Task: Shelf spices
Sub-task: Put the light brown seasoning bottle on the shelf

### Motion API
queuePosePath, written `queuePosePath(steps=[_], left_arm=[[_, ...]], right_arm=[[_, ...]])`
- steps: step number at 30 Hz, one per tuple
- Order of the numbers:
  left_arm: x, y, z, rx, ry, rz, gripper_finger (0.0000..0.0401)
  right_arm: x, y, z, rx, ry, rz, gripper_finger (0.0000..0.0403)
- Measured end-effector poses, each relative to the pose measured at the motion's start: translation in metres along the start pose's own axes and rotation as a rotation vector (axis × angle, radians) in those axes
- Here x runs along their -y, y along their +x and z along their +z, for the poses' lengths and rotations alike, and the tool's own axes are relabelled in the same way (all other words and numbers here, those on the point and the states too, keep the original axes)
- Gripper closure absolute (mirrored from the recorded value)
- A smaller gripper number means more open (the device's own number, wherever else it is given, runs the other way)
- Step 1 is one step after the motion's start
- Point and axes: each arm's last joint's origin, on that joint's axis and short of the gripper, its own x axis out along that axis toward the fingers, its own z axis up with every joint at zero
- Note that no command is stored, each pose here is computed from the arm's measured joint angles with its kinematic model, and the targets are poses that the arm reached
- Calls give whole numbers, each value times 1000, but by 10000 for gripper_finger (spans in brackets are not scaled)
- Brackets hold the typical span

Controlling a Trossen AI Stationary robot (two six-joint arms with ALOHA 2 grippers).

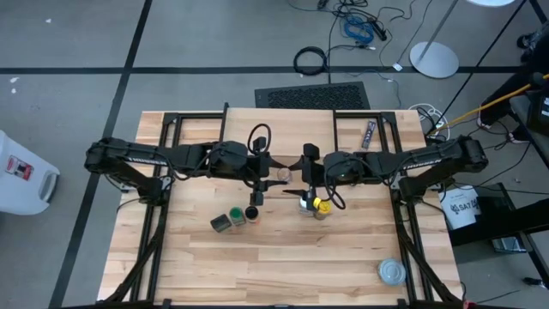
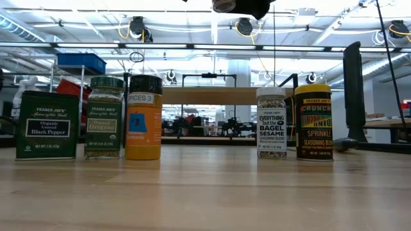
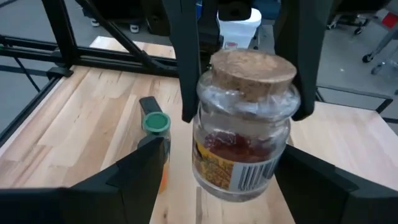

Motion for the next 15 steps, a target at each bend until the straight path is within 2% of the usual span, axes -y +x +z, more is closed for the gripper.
queuePosePath(steps=[15], left_arm=[[0, 0, -1, -6, 0, -2, 222]], right_arm=[[0, 0, 0, 1, -18, -3, 124]])
